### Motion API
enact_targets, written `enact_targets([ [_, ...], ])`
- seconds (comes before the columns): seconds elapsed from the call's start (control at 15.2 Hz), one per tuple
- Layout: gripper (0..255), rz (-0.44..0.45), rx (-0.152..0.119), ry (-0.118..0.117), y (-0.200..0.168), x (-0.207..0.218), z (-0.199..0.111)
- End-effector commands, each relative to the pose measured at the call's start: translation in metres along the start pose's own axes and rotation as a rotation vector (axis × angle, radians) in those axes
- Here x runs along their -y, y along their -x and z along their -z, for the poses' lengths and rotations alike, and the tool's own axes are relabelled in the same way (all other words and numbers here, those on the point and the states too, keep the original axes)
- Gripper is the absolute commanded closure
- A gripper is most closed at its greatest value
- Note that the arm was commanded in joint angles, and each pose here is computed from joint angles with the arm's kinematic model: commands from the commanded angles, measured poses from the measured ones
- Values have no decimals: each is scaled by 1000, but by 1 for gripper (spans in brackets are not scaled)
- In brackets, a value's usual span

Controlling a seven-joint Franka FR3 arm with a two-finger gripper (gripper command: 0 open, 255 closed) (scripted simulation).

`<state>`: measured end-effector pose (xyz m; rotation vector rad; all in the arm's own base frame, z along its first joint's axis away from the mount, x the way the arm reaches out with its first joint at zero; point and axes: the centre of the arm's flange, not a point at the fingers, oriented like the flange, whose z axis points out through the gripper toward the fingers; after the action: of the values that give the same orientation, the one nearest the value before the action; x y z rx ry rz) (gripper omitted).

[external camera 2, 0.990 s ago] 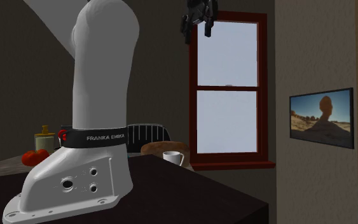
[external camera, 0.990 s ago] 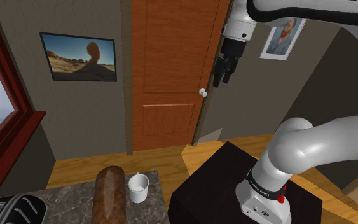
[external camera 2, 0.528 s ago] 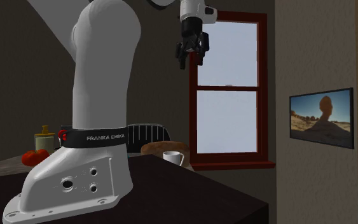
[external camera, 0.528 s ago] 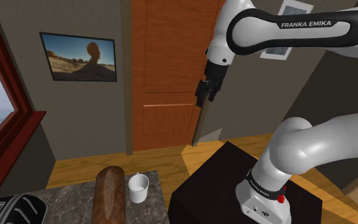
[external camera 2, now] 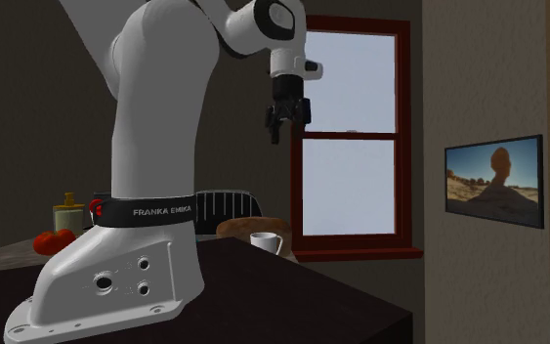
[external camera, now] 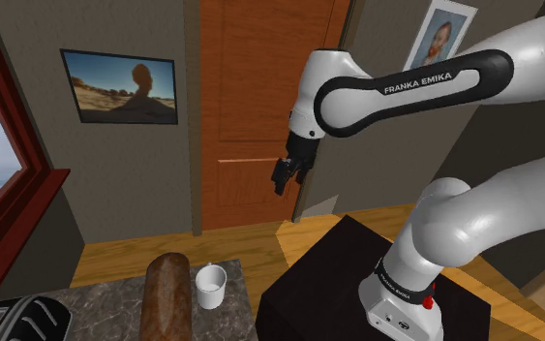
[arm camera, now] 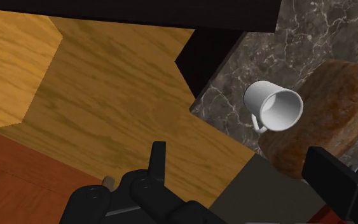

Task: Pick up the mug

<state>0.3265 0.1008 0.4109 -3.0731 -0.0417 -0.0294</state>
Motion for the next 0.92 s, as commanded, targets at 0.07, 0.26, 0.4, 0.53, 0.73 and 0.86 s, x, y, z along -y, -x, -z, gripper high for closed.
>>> enact_targets([
  [0.07,0,-9,-6,-2,-6,21,-35],
  [0.26,0,-17,-9,-3,-12,39,-70],
  [0.4,0,-23,-12,-4,-17,51,-93],
  [0.53,0,-28,-14,-5,-21,62,-116],
  [0.73,0,-36,-17,-6,-28,80,-150],
  [0.86,0,-41,-19,-7,-33,92,-173],
])
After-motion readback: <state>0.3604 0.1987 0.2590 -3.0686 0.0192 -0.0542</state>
